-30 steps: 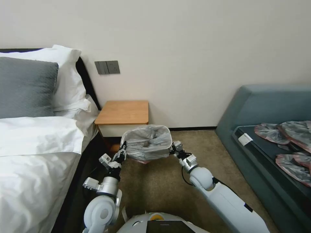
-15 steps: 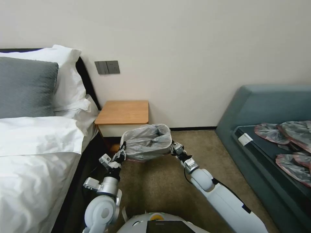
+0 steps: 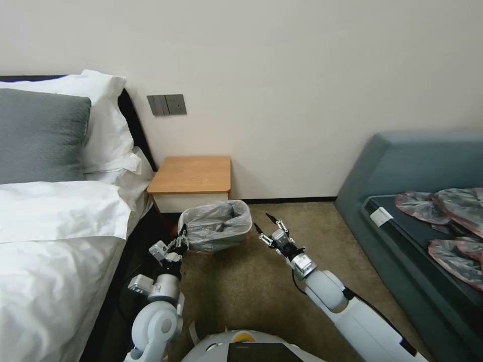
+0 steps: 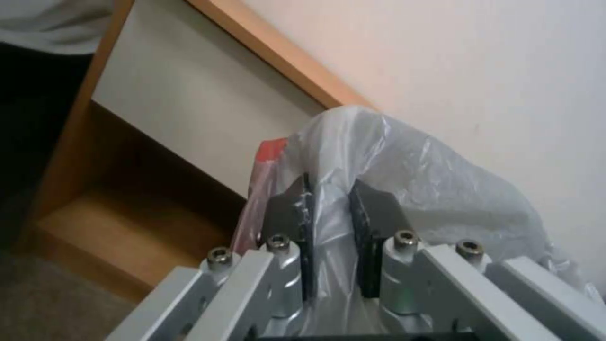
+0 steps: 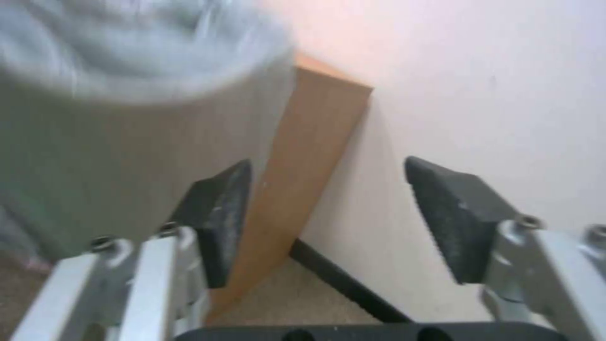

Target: Pick up the garbage bag from the table and place it over the trash can.

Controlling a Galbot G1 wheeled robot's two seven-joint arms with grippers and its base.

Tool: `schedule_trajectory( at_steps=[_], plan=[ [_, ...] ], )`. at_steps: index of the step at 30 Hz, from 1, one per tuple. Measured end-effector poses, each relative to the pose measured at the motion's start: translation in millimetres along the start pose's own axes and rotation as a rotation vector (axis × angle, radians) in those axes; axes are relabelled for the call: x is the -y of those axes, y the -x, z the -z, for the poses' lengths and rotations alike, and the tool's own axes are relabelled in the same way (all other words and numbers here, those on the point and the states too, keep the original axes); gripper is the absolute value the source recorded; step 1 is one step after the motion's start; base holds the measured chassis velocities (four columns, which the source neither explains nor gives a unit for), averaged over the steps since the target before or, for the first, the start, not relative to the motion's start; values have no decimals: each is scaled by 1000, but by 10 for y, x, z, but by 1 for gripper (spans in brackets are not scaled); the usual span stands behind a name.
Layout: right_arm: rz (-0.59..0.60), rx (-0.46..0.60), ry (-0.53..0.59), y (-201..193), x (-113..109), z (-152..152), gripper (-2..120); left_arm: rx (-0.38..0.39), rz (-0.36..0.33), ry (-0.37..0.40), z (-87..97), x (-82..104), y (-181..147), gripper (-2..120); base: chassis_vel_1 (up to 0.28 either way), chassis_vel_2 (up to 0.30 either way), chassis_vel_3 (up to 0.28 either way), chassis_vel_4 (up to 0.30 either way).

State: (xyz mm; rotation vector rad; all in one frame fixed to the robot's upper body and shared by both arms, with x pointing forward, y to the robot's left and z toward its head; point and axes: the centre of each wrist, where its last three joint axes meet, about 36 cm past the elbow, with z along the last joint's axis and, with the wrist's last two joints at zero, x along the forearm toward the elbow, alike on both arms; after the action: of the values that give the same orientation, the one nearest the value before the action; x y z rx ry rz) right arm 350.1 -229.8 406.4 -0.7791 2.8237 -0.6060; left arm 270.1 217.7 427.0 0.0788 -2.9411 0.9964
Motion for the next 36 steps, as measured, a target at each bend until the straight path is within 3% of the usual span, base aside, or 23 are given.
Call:
schedule_trajectory(
  at_steps=[5,7,10,11,14,15,18,22,25,31,36],
  plan=[
    [-20,137,-5,47,132,409,88,7,-52,146,-94,-73,26,10,0,0,0,0],
    [-9,172,-8,70,167,550,88,11,-71,176,-103,-86,39,10,0,0,0,0],
    [90,211,8,42,228,962,75,19,-115,240,-95,-95,89,10,0,0,0,0],
    [90,211,8,42,228,962,75,19,-115,240,-95,-95,89,10,0,0,0,0],
    [237,164,27,-1,290,1247,61,26,-152,316,-115,-113,109,10,0,0,0,0],
    [237,164,27,-1,290,1247,61,26,-152,316,-115,-113,109,10,0,0,0,0],
    [400,55,75,119,329,1400,44,33,-178,388,-168,-111,108,10,0,0,0,0],
    [454,-47,102,364,345,1450,33,39,-192,426,-197,-109,121,10,0,0,0,0],
    [467,-175,114,684,297,1296,20,46,-195,447,-205,-115,129,10,0,0,0,0],
    [527,-292,80,970,154,1111,1,59,-192,476,-208,-145,130,10,0,0,0,0],
    [582,-348,6,1292,49,944,0,67,-198,500,-220,-145,115,10,0,0,0,0]
  ],
)
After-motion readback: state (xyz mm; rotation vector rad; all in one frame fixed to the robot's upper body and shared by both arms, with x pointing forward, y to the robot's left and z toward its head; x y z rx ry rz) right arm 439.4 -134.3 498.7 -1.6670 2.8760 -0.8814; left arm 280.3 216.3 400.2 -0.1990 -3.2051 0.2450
